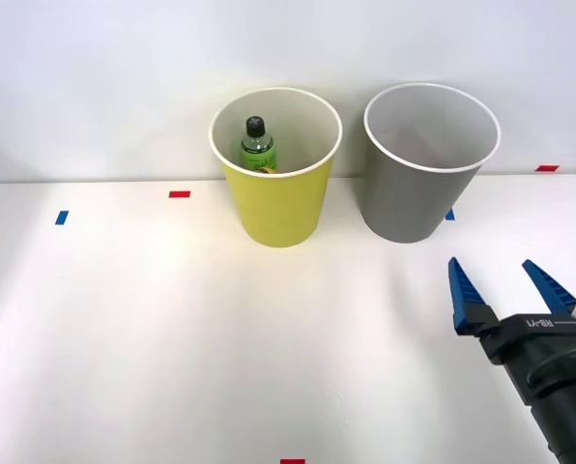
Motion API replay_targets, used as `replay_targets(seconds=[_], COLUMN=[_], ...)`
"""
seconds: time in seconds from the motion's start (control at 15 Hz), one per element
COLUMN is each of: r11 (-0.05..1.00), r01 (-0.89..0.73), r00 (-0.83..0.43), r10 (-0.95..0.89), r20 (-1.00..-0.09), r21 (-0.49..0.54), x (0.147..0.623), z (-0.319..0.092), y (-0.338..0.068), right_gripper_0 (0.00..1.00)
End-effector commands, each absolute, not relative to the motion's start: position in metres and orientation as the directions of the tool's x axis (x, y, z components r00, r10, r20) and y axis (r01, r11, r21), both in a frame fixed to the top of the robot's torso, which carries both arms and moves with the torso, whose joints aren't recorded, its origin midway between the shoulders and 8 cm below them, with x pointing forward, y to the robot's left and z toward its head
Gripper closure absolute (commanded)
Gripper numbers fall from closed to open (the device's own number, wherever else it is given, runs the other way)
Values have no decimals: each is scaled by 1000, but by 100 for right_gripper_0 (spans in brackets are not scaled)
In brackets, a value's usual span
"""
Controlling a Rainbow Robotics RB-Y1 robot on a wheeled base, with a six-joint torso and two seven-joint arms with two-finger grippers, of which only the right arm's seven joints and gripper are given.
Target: Put cans in the gray bin, plastic bottles in the light green bin
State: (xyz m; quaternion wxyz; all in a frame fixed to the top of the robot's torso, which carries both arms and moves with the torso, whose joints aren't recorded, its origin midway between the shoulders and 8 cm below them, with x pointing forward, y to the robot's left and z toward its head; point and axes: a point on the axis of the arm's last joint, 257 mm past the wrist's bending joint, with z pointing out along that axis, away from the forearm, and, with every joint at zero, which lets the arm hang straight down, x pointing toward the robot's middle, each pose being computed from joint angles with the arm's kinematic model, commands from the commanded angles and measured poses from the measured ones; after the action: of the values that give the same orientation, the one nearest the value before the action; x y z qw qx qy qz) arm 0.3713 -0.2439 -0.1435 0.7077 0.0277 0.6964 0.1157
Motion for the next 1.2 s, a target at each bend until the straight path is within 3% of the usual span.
replay_targets(seconds=[0.07,0.33,0.6,1.2], r11=[986,989,998,980], r01=[-63,-26,2,-198], r00=[-4,-28,10,83], r10=[156,145,58,3], r20=[-988,-989,-998,-997], r21=[156,146,58,-13], x=[363,369,379,357], z=[-156,-178,-197,-237], y=[-252,-257,-267,-237], right_gripper_0=[0,0,0,0])
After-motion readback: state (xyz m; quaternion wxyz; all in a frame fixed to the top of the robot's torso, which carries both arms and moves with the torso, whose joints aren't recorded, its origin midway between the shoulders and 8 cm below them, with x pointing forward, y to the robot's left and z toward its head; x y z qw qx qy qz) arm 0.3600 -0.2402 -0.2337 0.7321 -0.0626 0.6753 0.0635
